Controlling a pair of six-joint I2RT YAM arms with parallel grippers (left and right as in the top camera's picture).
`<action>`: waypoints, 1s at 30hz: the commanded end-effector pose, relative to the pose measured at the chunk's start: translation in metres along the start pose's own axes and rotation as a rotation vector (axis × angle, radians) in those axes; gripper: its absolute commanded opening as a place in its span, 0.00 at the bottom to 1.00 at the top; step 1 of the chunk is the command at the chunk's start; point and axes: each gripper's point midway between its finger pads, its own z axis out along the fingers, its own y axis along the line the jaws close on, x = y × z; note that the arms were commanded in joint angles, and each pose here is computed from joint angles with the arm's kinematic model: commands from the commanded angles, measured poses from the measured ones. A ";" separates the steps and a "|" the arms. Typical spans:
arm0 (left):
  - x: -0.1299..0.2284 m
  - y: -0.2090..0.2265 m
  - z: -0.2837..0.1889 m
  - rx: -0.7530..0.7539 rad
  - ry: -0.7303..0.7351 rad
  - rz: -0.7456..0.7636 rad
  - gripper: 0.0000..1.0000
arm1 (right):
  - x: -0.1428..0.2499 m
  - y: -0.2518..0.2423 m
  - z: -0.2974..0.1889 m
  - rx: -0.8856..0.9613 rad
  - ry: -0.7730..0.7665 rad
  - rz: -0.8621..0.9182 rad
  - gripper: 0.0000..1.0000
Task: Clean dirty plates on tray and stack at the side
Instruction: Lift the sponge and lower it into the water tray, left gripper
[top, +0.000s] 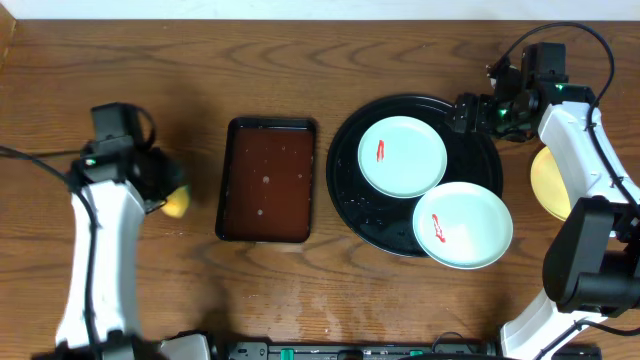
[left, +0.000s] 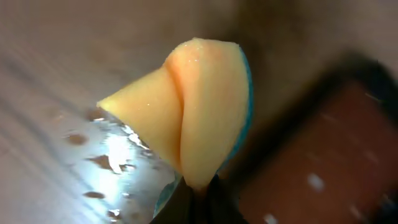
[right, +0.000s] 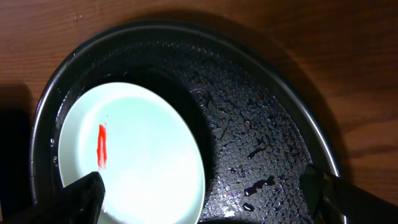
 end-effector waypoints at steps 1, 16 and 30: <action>0.014 -0.034 -0.010 0.057 -0.012 0.129 0.07 | -0.009 0.007 -0.011 -0.009 -0.035 -0.018 0.99; 0.087 -0.106 0.044 0.105 0.156 0.489 0.08 | -0.009 0.007 -0.011 -0.009 -0.035 -0.018 0.99; 0.132 -0.172 0.039 0.481 0.318 0.591 0.15 | -0.009 0.007 -0.011 -0.009 -0.035 -0.018 0.99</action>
